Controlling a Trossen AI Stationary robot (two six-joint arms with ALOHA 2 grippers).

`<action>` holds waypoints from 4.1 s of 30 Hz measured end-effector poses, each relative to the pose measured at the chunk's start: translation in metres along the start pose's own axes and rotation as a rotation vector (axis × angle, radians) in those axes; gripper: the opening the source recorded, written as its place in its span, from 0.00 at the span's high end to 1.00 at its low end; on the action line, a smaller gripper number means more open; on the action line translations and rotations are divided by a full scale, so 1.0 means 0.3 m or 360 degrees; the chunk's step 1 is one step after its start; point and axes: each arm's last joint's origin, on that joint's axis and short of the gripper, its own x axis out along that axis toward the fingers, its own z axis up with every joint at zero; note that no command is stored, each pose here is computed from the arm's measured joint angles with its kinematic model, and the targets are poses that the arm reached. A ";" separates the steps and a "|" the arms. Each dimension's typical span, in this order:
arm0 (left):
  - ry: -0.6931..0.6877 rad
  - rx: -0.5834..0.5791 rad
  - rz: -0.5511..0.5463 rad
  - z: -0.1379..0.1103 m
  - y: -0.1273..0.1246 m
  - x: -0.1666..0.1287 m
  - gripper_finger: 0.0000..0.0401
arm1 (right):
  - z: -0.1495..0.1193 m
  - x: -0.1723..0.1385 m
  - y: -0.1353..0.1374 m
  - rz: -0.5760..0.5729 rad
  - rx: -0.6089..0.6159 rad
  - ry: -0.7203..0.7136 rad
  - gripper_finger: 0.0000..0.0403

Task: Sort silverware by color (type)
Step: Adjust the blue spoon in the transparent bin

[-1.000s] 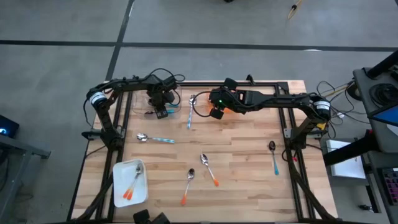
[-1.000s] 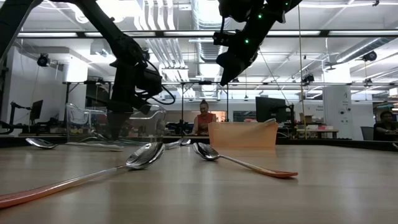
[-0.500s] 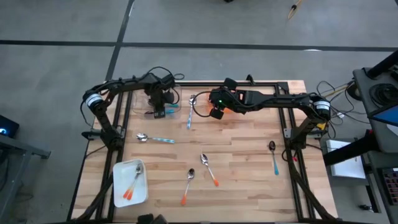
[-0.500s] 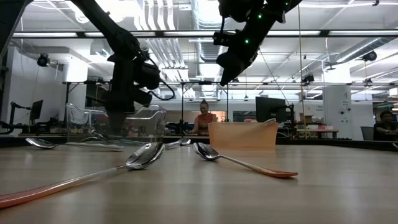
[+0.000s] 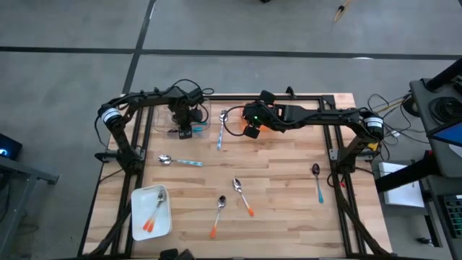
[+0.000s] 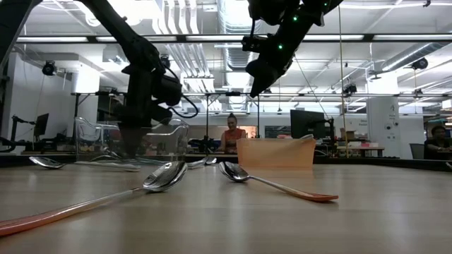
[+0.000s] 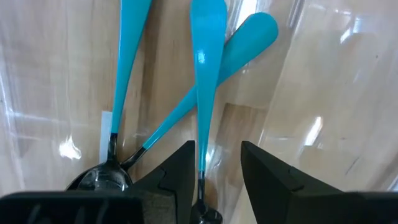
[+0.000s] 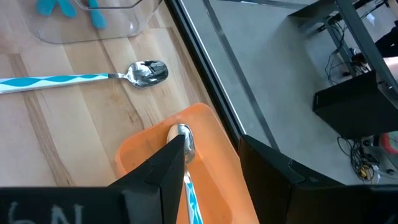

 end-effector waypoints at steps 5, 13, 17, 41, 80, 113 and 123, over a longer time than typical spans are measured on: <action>-0.0012 -0.0011 0.0008 0.003 0.002 0.013 0.73 | 0.000 0.000 0.000 0.0000 -0.0024 0.0000 0.64; 0.0027 -0.0074 0.0015 -0.001 0.003 0.055 0.73 | 0.000 0.000 0.000 0.0000 -0.0024 -0.0002 0.64; 0.0068 -0.0071 0.0060 -0.007 0.004 0.062 0.74 | 0.000 0.001 -0.001 -0.0002 -0.0023 -0.0001 0.64; 0.0069 -0.0087 0.0078 -0.007 0.006 0.063 0.81 | 0.001 0.001 -0.002 -0.0003 -0.0022 -0.0002 0.64; -0.0205 -0.0146 0.0241 -0.057 -0.029 -0.123 1.00 | 0.003 0.001 -0.002 -0.0005 -0.0016 -0.0012 0.64; -0.2416 0.0275 0.0400 -0.160 -0.388 -0.432 1.00 | 0.070 -0.018 0.071 0.0454 0.0446 -0.1317 0.64; -0.2516 -0.0043 0.0693 -0.120 -0.424 -0.331 1.00 | 0.071 -0.042 0.082 0.0448 0.0496 -0.1481 0.64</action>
